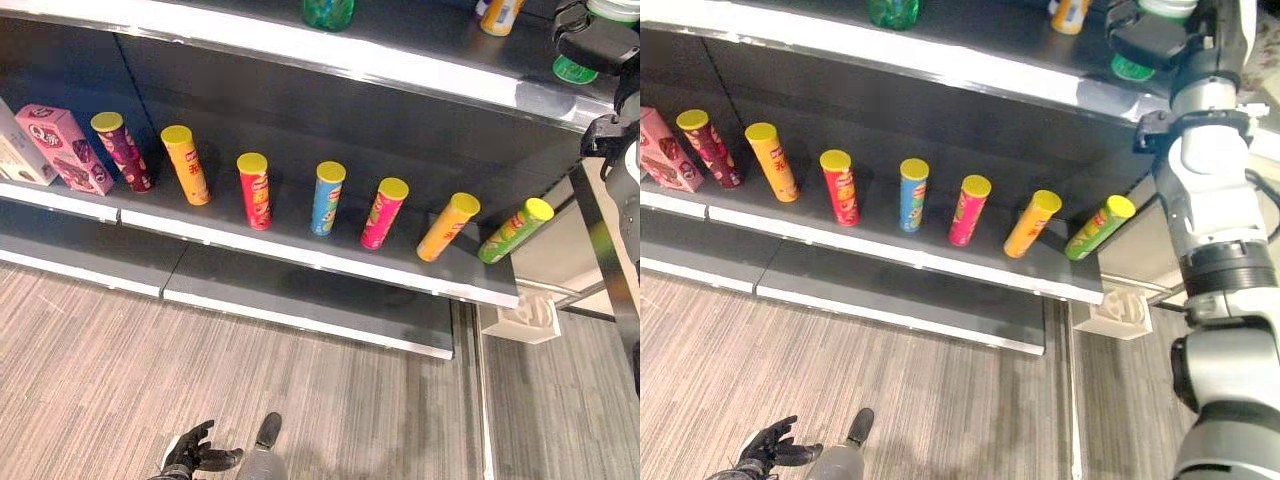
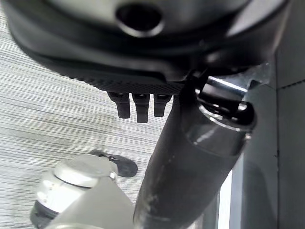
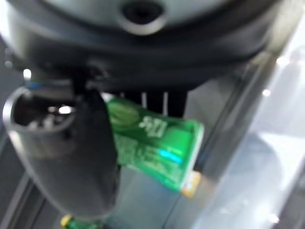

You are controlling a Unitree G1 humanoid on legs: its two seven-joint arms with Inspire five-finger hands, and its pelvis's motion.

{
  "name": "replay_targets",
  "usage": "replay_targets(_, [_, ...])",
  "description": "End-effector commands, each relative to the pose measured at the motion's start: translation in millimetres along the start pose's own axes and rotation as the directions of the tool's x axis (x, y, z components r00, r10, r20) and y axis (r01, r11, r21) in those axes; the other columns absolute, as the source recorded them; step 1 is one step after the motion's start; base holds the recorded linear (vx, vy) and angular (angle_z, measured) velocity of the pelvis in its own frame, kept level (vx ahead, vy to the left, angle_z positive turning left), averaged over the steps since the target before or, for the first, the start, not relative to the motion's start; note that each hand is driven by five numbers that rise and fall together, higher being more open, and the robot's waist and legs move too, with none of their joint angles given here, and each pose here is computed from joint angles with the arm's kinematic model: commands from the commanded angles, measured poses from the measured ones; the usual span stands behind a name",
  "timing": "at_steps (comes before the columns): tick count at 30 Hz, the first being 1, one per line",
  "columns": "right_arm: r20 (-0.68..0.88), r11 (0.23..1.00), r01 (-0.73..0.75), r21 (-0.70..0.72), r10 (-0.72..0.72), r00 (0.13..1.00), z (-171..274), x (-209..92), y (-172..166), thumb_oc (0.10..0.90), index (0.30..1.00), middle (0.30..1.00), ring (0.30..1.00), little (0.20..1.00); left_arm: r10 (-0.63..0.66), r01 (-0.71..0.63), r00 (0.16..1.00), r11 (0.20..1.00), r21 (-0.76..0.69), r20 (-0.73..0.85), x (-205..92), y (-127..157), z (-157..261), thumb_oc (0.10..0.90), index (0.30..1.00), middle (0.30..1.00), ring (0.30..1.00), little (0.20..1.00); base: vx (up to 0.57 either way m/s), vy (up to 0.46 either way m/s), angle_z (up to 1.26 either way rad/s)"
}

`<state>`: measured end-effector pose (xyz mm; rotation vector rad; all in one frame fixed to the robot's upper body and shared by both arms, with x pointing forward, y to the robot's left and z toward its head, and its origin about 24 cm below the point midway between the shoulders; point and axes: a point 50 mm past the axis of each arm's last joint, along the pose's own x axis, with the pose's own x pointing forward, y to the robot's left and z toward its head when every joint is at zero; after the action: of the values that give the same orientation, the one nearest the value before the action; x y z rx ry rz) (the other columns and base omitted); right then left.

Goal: Put the goods on the table back onto the shelves and tidy them up.

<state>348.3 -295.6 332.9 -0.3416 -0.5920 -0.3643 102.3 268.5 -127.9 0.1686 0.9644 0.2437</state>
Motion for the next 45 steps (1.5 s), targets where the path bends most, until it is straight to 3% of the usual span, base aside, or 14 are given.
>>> replay_targets(1, [0.211,0.986,0.164,0.007,-0.162,0.964,57,16,-33,0.4,0.3,0.3,0.3,0.3,0.047,-0.05,0.996,0.998,0.038,0.073,3,20,19,0.8,0.9,0.9,0.9,0.9,0.06,0.049,0.03])
replay_targets(13, [0.179,0.978,0.21,-0.004,-0.206,0.962,52,19,-38,0.4,0.3,0.3,0.3,0.3,0.043,-0.049,0.994,0.998,0.049,0.102,3,21,27,0.8,0.9,0.9,0.9,0.9,0.02,0.015,0.01])
replay_targets(28, [0.109,0.953,0.303,-0.006,-0.301,0.947,53,29,-68,0.4,0.3,0.3,0.3,0.3,0.035,-0.044,0.992,0.997,0.065,0.123,1,24,30,0.8,0.9,0.9,0.9,0.9,0.01,0.0,0.06])
replay_targets(41, [0.112,0.958,0.283,0.031,-0.285,0.952,55,32,-59,0.4,0.3,0.3,0.3,0.3,0.034,-0.043,0.992,0.996,0.075,0.121,4,23,32,0.8,0.9,0.9,0.9,0.9,0.0,0.001,0.0])
replay_targets(42, [0.109,0.959,0.282,0.036,-0.284,0.953,54,32,-57,0.442,0.364,0.364,0.364,0.364,0.035,-0.044,0.993,0.996,0.075,0.116,4,23,32,0.8,0.9,0.9,0.9,0.9,-0.01,-0.005,0.03])
replay_targets(43, [0.107,0.959,0.28,0.038,-0.282,0.953,53,32,-56,0.714,0.771,0.771,0.771,0.771,0.036,-0.045,0.993,0.996,0.076,0.114,4,23,31,0.8,0.9,0.9,0.9,0.9,0.0,0.0,0.0])
replay_targets(44, [0.102,0.96,0.275,0.049,-0.279,0.955,52,32,-54,0.8,0.9,0.9,0.9,0.9,0.036,-0.045,0.993,0.996,0.077,0.11,4,22,30,0.8,0.9,0.9,0.9,0.9,0.0,0.0,0.0])
replay_targets(45, [0.097,0.961,0.273,0.051,-0.277,0.956,51,32,-53,0.8,0.9,0.9,0.9,0.9,0.037,-0.046,0.994,0.996,0.078,0.107,4,23,30,0.8,0.9,0.9,0.9,0.9,0.0,0.0,0.0])
